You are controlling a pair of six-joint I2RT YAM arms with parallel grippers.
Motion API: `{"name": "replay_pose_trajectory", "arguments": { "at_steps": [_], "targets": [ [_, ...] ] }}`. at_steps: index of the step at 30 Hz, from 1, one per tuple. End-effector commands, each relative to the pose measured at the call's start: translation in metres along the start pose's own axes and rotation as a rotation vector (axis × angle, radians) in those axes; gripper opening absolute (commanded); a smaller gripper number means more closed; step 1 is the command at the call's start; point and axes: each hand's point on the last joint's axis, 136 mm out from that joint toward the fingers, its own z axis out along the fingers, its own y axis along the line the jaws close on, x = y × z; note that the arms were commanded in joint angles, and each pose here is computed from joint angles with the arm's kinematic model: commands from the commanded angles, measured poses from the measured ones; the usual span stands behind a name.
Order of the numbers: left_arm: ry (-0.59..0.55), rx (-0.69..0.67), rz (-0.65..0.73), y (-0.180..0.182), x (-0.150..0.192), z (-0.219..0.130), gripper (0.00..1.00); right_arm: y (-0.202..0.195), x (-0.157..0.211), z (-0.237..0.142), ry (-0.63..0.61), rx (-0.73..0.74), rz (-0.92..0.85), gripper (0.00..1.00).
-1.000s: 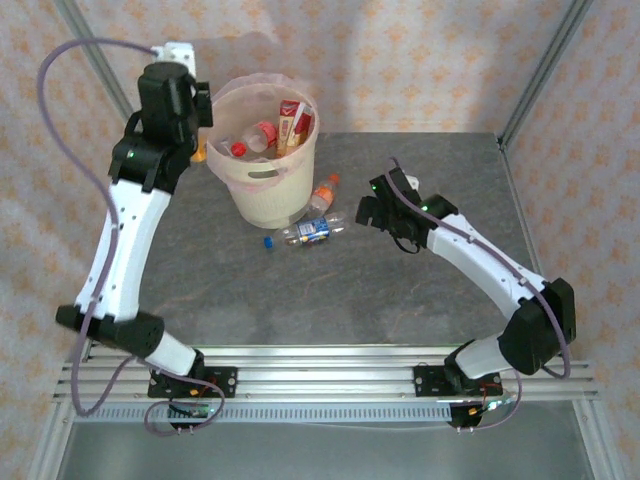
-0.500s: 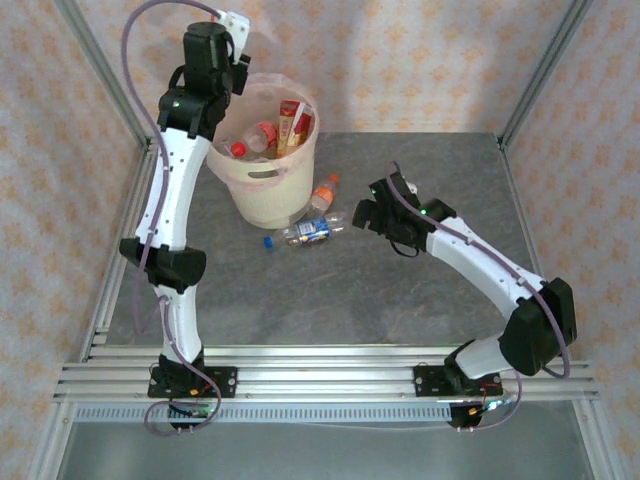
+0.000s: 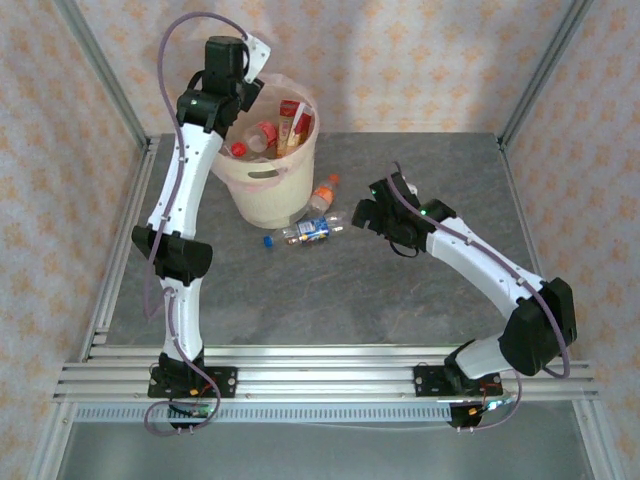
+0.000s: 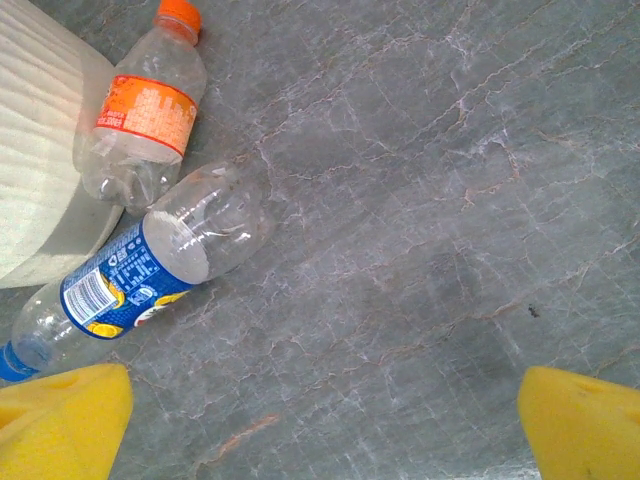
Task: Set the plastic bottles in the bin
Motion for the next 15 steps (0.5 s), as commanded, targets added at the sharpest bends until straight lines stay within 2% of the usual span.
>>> {"name": "replay_pose_trajectory", "arguments": {
  "at_steps": [1,4,9,11,15],
  "targets": [
    [0.045,0.023,0.076,-0.004,0.015,0.001,0.62,-0.002,-0.004,-0.006,-0.024,-0.008,0.016,0.99],
    [0.056,0.026,0.091,-0.007,0.018,0.005,0.69,-0.003,-0.004,-0.007,-0.026,-0.004,0.014,0.99],
    [0.046,0.019,0.083,-0.004,0.015,0.003,0.94,-0.003,-0.006,-0.009,-0.034,-0.004,0.012,0.99],
    [0.036,0.019,0.073,-0.002,0.012,0.000,0.97,-0.003,-0.007,-0.010,-0.039,-0.004,0.013,0.99],
    [0.001,0.036,0.036,-0.001,0.003,-0.008,0.95,-0.002,-0.008,-0.010,-0.041,-0.006,0.011,0.99]
  ]
}}
